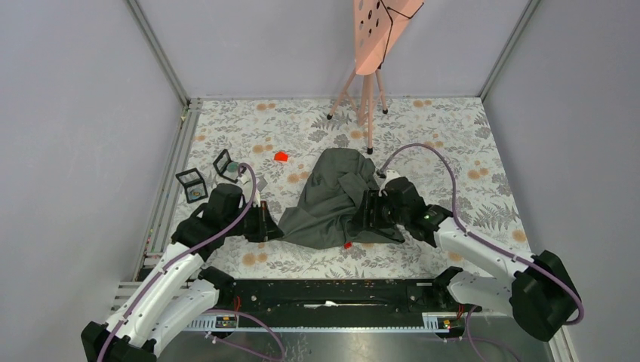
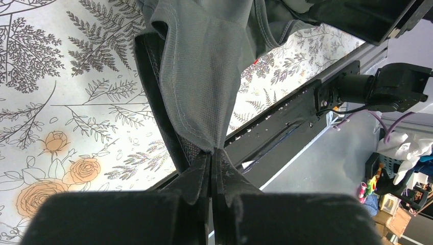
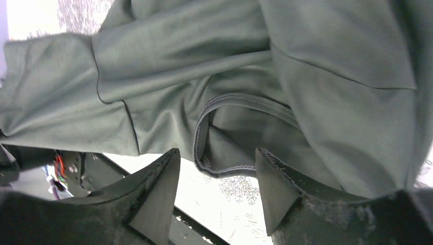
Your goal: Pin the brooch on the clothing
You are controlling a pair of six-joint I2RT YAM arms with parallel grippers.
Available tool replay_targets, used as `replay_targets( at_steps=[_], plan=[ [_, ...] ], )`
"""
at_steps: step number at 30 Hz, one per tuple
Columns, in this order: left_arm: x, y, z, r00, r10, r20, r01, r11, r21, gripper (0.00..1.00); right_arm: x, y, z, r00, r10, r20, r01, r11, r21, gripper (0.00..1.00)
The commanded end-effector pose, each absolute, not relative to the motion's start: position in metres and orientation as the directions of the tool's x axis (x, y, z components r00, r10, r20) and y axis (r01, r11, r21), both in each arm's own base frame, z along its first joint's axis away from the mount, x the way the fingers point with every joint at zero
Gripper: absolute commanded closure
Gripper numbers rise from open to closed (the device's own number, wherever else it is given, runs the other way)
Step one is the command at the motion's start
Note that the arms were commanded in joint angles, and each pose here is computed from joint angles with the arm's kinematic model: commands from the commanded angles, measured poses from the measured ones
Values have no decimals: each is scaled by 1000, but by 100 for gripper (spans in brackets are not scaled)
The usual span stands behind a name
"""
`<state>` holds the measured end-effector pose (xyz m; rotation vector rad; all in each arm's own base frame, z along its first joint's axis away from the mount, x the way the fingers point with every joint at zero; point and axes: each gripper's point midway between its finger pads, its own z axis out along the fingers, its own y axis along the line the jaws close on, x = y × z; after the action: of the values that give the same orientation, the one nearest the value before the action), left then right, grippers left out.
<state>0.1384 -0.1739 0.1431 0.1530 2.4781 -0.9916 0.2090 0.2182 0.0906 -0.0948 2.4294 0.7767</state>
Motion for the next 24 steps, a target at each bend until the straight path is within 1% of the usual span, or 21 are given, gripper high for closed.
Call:
replay_targets(
  at_steps=[1,5,8,16,17,18,19,21,22,23,24],
  plan=[
    [150,-175,163,-845,-76,-529,312,734,-604,100,206,250,103,-805,0,-594,-384,763,520,40],
    [152,-175,165,-843,-78,-533,312,736,-601,100,194,267,96,-803,-111,-586,-462,736,495,46],
    [154,-175,167,-840,-78,-537,315,736,-599,100,184,277,88,-800,-182,-572,-507,715,482,48],
    [158,-173,167,-834,-85,-545,307,749,-587,100,167,278,63,-810,-290,-510,-529,736,422,54],
    [160,-172,168,-829,-89,-552,306,754,-581,100,166,276,61,-812,-296,-503,-527,742,415,57],
    [162,-172,168,-825,-95,-558,304,757,-578,100,165,274,60,-814,-298,-499,-524,747,409,64],
    [166,-170,169,-816,-107,-568,296,767,-569,100,164,271,60,-816,-296,-496,-518,754,403,72],
    [177,-168,176,-785,-138,-604,289,781,-554,100,169,262,65,-817,-267,-511,-491,788,373,94],
    [185,-167,183,-764,-156,-626,289,785,-548,100,172,257,72,-812,-248,-529,-478,802,358,99],
    [193,-168,192,-737,-173,-653,297,785,-543,100,176,254,82,-801,-229,-553,-470,812,345,100],
    [202,-169,204,-711,-190,-677,304,785,-540,100,182,251,104,-773,-197,-604,-471,815,337,100]
  ],
)
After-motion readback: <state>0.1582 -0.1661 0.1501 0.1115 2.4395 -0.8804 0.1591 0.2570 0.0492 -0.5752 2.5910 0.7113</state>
